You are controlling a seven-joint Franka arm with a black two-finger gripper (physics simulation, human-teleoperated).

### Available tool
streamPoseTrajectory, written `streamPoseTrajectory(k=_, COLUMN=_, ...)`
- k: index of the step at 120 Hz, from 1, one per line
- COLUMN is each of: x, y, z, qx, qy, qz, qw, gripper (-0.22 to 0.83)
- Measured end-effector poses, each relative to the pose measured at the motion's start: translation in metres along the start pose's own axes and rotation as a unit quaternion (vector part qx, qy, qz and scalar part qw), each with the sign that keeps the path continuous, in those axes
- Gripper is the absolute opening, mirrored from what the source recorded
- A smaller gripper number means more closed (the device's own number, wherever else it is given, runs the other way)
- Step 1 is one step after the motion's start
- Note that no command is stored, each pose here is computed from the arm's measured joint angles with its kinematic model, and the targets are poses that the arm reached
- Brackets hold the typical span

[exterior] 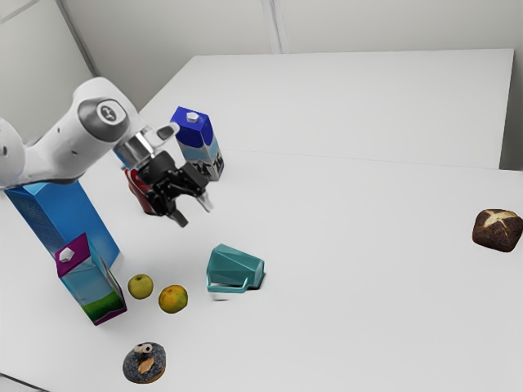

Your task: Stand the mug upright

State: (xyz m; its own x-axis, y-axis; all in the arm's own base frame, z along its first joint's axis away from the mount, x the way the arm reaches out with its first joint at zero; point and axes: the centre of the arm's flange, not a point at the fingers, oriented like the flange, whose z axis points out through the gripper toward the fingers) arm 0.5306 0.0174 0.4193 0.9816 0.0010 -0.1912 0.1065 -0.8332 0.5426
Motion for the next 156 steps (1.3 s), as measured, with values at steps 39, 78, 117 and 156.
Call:
streamPoseTrajectory(k=39, x=0.011, y=-0.036, z=0.042, qx=-0.061, qy=-0.014, qz=-0.038, qw=0.997, gripper=0.61)
streamPoseTrajectory(k=78, x=0.019, y=-0.067, z=0.061, qx=-0.083, qy=-0.016, qz=-0.038, qw=0.996, gripper=0.61)
streamPoseTrajectory(k=117, x=0.028, y=-0.077, z=0.088, qx=-0.121, qy=-0.019, qz=-0.037, qw=0.992, gripper=0.6)
streamPoseTrajectory(k=156, x=0.017, y=-0.063, z=0.106, qx=-0.156, qy=-0.022, qz=-0.024, qw=0.987, gripper=0.54)
